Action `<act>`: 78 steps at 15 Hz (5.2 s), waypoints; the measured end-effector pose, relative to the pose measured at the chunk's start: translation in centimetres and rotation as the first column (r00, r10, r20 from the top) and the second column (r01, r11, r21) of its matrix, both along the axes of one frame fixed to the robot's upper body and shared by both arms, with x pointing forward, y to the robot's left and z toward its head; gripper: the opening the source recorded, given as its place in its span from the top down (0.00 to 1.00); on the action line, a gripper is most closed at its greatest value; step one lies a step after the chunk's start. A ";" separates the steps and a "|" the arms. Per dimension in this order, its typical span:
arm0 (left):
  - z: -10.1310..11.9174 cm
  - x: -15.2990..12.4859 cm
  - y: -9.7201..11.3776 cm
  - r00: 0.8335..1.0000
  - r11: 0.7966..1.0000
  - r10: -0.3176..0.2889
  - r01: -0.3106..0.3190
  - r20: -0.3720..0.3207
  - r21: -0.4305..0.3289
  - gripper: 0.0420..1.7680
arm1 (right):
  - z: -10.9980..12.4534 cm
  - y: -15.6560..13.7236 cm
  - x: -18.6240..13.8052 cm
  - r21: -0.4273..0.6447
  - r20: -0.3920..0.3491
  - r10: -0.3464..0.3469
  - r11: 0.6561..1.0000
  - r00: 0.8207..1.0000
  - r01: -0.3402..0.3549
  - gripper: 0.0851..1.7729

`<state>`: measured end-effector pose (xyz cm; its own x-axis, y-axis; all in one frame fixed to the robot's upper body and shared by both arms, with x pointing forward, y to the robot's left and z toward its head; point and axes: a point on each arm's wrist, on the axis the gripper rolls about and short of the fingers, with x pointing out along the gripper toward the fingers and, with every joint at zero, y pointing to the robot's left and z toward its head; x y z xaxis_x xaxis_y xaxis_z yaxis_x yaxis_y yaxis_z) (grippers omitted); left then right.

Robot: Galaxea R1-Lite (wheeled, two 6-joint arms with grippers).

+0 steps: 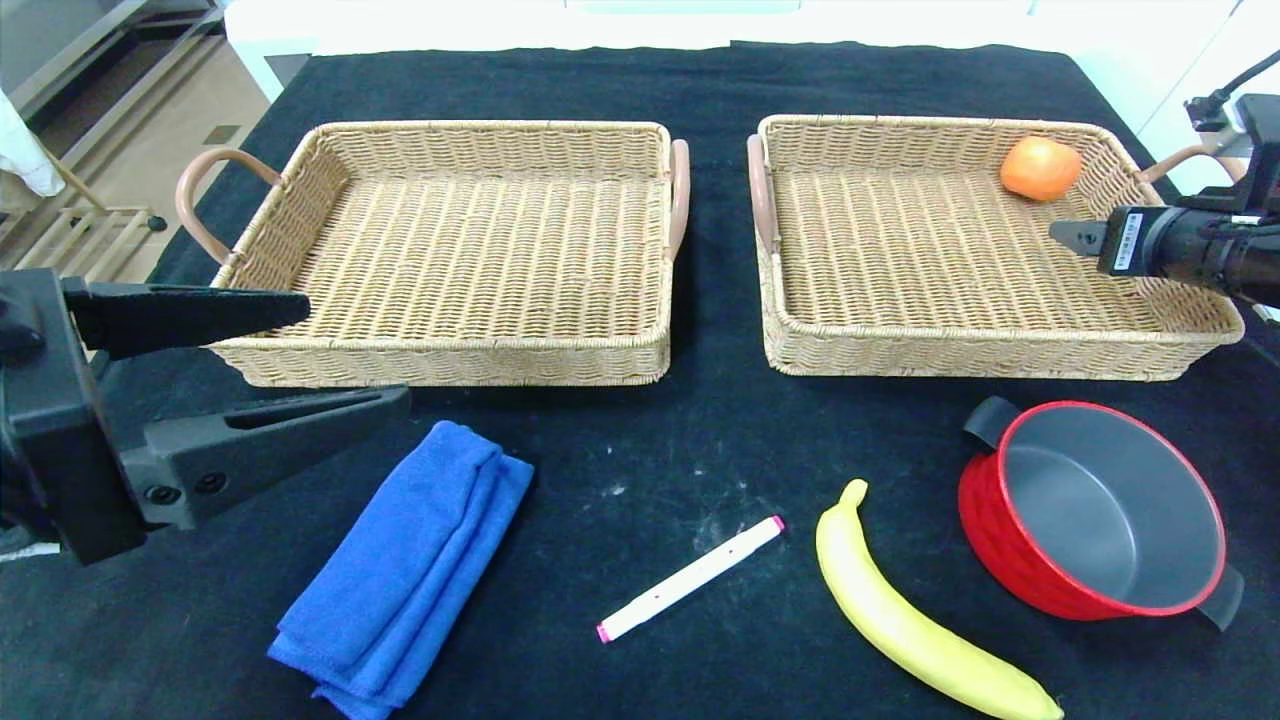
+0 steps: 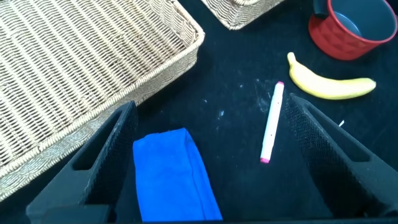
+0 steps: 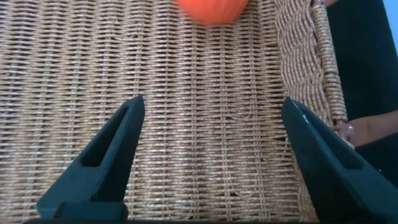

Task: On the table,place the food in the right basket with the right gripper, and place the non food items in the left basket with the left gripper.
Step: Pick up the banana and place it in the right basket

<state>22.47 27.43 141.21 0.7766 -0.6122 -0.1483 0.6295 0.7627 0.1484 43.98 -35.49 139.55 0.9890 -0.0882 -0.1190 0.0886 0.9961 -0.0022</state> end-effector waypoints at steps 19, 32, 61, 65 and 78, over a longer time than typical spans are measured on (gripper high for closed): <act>0.2 -0.6 0.2 1.000 1.000 0.000 0.000 0.016 -0.003 0.03 | 4.3 10.1 -15.7 -0.117 -0.269 0.373 0.903 0.888 -0.414 0.04; 0.2 -0.8 0.1 1.000 1.000 -0.014 0.014 0.018 -0.003 0.03 | -0.6 16.3 -18.9 -0.099 -0.434 0.545 0.763 0.718 -0.639 0.04; -0.1 -0.6 0.0 1.000 1.000 -0.019 0.019 0.005 0.000 0.03 | -9.4 22.2 -17.8 -0.208 -0.770 0.339 0.668 0.541 -0.714 0.04; -0.1 -0.6 0.0 1.000 1.000 -0.018 0.018 0.006 0.000 0.03 | -9.9 22.5 -17.6 -0.206 -0.780 0.327 0.671 0.534 -0.712 0.04; 0.0 -0.7 0.0 1.000 1.000 -0.019 0.019 0.008 0.000 0.03 | -10.5 22.7 -17.3 -0.201 -0.793 0.309 0.679 0.524 -0.706 0.31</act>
